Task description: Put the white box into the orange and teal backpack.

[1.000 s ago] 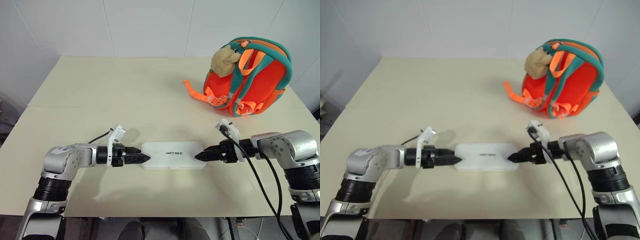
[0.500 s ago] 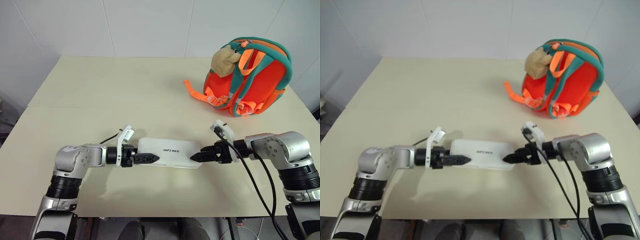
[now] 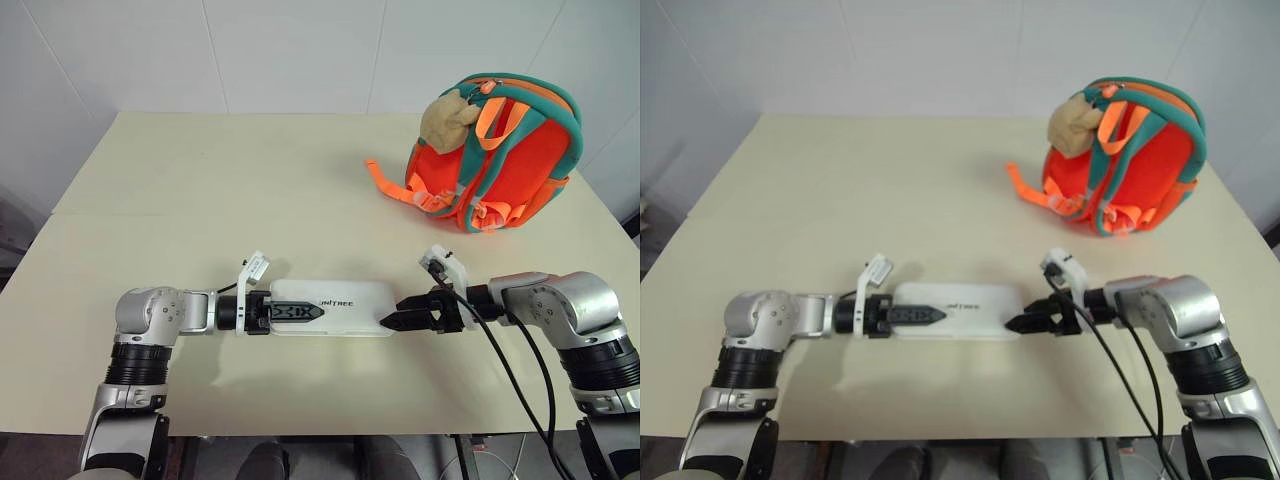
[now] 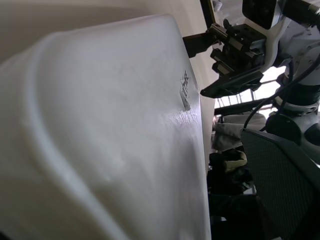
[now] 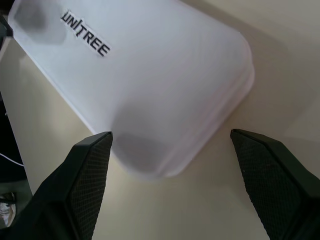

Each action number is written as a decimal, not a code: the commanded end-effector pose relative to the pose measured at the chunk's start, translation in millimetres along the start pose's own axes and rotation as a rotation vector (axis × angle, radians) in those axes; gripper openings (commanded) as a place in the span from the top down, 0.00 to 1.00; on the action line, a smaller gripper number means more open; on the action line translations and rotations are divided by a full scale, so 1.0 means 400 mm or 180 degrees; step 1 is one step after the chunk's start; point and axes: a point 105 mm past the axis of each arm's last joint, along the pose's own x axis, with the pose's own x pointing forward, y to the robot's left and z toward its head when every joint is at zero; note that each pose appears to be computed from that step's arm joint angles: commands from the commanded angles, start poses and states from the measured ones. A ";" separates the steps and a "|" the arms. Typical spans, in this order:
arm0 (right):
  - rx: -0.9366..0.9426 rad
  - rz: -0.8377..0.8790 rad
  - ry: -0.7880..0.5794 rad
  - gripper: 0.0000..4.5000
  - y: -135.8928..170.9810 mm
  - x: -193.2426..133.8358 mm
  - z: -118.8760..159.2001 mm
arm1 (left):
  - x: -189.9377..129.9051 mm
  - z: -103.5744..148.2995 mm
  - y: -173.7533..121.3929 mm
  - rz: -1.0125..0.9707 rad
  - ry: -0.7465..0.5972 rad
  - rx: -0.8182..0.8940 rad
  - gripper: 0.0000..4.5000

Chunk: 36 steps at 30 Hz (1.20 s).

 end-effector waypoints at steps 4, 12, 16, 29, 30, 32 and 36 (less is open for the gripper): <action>-0.0102 0.0048 0.0076 0.00 0.004 -0.012 -0.024 | -0.020 0.002 -0.023 -0.0160 0.0006 -0.0077 0.01; -0.0127 0.0051 0.0124 0.00 -0.002 -0.020 -0.047 | -0.031 0.007 -0.031 -0.0229 -0.0049 -0.0173 0.14; -0.0142 0.0024 0.0116 0.00 -0.010 -0.022 -0.051 | -0.034 0.001 -0.031 -0.0201 -0.0020 -0.0170 0.39; -0.0742 -0.0796 -0.0900 0.00 -0.128 -0.149 0.066 | -0.087 -0.010 -0.077 -0.0262 -0.0059 0.0484 0.72; -0.0771 -0.0899 -0.1028 0.00 -0.143 -0.174 0.081 | -0.100 -0.006 -0.081 -0.0272 -0.0122 0.0579 0.72; -0.0878 -0.1127 -0.1292 0.00 -0.166 -0.225 0.121 | -0.126 0.003 -0.087 -0.0252 -0.0257 0.0771 0.72; -0.1044 -0.1440 -0.1508 0.00 -0.200 -0.276 0.171 | -0.156 0.006 -0.075 -0.0116 -0.0402 0.0925 0.72</action>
